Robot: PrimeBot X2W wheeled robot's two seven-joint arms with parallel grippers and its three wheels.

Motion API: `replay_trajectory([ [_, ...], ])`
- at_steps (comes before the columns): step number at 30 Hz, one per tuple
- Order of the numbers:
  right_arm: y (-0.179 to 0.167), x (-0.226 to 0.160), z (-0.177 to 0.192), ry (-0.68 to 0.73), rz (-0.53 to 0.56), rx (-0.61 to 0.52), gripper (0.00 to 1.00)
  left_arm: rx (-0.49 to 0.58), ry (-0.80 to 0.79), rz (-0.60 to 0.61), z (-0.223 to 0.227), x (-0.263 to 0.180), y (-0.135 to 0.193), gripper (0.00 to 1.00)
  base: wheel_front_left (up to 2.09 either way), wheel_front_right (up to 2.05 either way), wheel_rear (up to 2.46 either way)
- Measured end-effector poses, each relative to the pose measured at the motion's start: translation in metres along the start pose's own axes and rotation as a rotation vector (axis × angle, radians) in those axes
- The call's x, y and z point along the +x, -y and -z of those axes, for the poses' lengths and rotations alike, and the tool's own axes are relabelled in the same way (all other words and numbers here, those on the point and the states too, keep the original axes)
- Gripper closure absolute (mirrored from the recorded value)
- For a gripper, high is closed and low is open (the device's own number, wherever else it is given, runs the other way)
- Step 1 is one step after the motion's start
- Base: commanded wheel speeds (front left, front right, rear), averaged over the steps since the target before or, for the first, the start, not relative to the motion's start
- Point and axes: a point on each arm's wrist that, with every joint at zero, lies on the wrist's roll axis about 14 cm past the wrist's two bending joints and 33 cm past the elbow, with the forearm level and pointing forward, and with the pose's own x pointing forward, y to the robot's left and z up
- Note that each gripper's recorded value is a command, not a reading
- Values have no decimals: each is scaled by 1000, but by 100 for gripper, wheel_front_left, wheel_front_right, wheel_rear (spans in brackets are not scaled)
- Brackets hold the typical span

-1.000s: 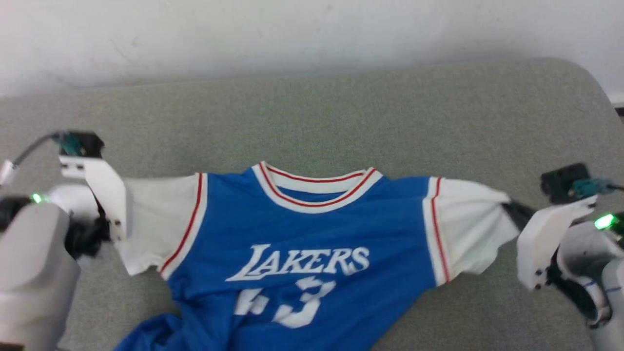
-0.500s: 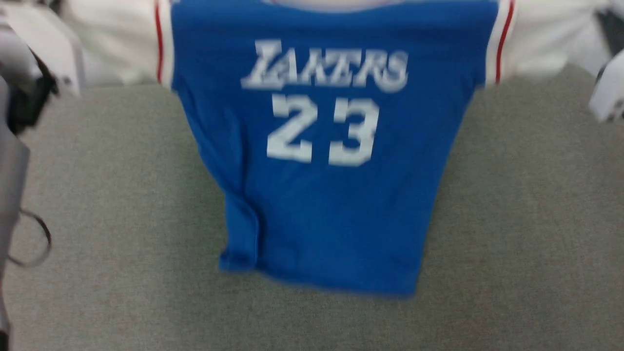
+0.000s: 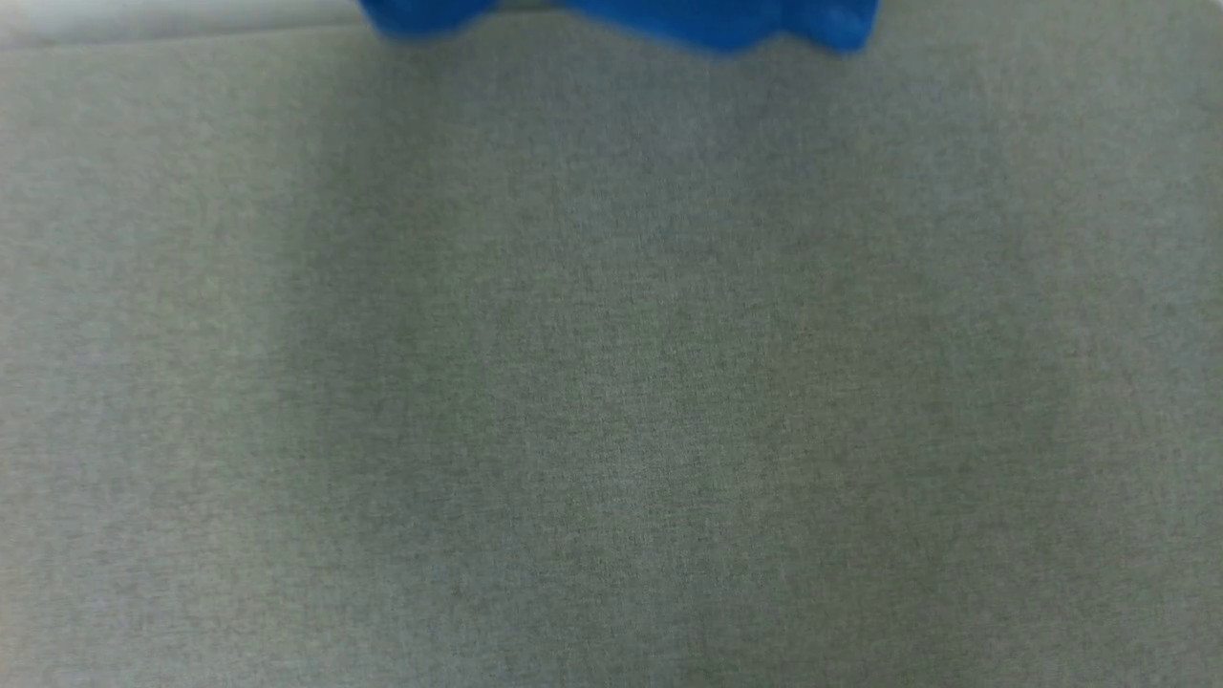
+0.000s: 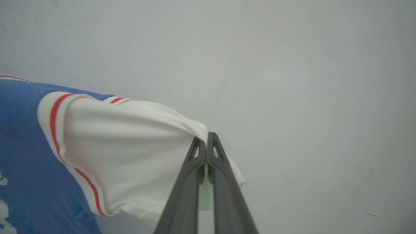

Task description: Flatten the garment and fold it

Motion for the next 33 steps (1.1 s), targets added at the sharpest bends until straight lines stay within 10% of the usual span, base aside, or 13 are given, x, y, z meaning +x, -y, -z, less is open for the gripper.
replay_trajectory([
  [16,-73,-24,127,-272,-154,90,100,-232,-265,40,137,-39,47,100,0,0,0],
  [33,-81,-206,141,-386,-196,271,100,-322,-432,-74,179,-245,33,100,0,0,0],
])
